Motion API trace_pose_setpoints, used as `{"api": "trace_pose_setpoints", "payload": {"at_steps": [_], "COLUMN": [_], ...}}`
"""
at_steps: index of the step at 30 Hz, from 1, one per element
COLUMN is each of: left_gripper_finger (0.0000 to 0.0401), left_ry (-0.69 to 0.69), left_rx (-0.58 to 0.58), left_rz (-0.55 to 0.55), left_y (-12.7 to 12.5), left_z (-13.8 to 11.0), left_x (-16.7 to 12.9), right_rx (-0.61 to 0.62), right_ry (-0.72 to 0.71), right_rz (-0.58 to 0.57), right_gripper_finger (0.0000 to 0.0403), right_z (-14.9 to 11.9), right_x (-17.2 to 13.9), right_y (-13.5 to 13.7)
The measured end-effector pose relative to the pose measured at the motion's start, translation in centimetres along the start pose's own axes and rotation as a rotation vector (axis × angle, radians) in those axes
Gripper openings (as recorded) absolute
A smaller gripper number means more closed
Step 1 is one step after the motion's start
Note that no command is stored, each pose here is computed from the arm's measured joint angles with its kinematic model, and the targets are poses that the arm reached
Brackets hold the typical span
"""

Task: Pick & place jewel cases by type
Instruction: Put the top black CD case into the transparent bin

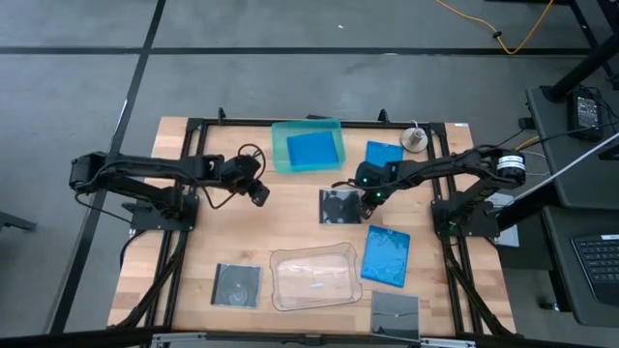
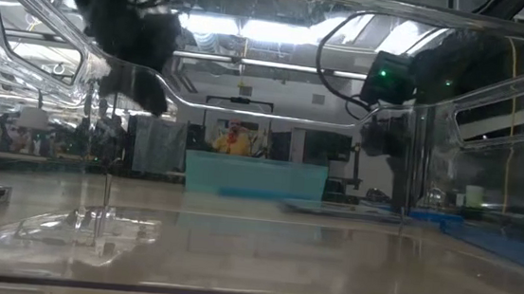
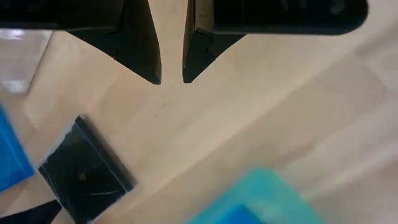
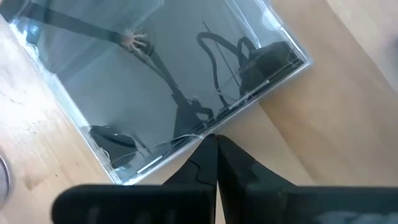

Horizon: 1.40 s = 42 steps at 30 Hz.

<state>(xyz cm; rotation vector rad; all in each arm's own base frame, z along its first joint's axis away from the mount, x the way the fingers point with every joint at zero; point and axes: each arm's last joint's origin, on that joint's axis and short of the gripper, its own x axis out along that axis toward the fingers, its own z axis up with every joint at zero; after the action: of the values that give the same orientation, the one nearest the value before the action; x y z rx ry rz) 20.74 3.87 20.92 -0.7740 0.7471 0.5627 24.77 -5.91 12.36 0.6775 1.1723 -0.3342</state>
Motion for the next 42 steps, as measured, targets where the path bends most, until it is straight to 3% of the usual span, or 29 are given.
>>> {"api": "trace_pose_setpoints", "payload": {"at_steps": [8,16,29,42], "left_gripper_finger": [0.0062,0.0095,0.0181,0.019], "left_ry": [0.022,-0.118,-0.098,0.042], "left_rx": [-0.188,-0.347,-0.425,-0.522], "left_rz": [-0.145,-0.303,-0.263,-0.21], "left_y": [1.9,2.6,2.8,1.7], "left_z": [-2.6,-3.3,-3.8,-6.6], "left_x": [2.5,3.3,4.7,6.6], "right_rx": [0.0,0.013,-0.114,-0.221], "right_ry": [-0.071,-0.138,-0.162,-0.133], "right_rz": [0.037,0.125,0.164,0.173], "right_gripper_finger": [0.0005,0.0005,0.0005,0.0005], "right_z": [1.0,2.7,8.1,9.6], "right_x": [0.7,2.5,4.3,4.7], "right_y": [-0.1,0.4,2.9,5.0]}}
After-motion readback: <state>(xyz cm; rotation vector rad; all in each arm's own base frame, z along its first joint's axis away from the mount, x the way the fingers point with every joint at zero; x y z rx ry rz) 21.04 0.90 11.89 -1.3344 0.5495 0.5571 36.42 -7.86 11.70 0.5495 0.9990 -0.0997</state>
